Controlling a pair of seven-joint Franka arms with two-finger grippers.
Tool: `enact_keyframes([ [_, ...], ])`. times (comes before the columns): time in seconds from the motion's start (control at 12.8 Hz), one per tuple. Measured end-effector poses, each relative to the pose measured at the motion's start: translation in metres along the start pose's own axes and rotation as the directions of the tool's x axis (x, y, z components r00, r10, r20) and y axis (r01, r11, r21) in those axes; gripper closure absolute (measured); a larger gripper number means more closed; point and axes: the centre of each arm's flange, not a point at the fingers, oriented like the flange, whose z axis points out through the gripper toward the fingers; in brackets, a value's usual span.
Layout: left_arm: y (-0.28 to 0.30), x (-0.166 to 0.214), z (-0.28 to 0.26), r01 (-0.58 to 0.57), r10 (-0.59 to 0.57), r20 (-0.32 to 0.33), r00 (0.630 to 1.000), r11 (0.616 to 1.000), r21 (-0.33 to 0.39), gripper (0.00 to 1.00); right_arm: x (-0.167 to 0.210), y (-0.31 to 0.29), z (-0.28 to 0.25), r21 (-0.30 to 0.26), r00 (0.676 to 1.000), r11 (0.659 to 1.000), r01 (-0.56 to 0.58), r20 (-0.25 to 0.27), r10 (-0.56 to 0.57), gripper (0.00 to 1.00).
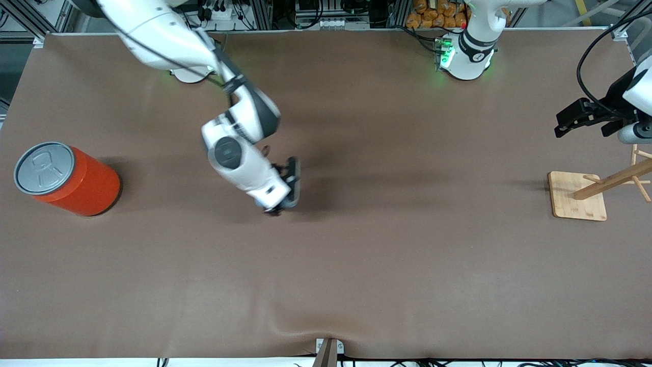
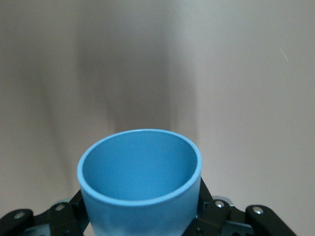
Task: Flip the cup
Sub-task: 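Carry the blue cup with the right gripper toward the table middle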
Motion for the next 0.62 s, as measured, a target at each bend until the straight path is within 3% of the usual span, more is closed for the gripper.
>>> enact_keyframes([
  [0.16,0.0,0.0,0.0,0.0,0.0,0.001,1.0,1.0,0.0,0.0,0.042,-0.016,0.022,-0.033,1.0,0.999,0.01,0.02,-0.009,0.19],
  [0.31,-0.001,0.0,0.001,0.002,-0.002,0.003,1.0,1.0,0.0,0.0,0.067,-0.027,0.047,-0.08,0.997,0.997,0.007,0.082,0.0,0.19],
  [0.62,-0.002,0.0,0.003,0.003,-0.003,0.013,1.0,1.0,0.001,0.0,0.086,-0.03,0.077,-0.128,0.991,0.992,0.014,0.131,0.003,0.15],
])
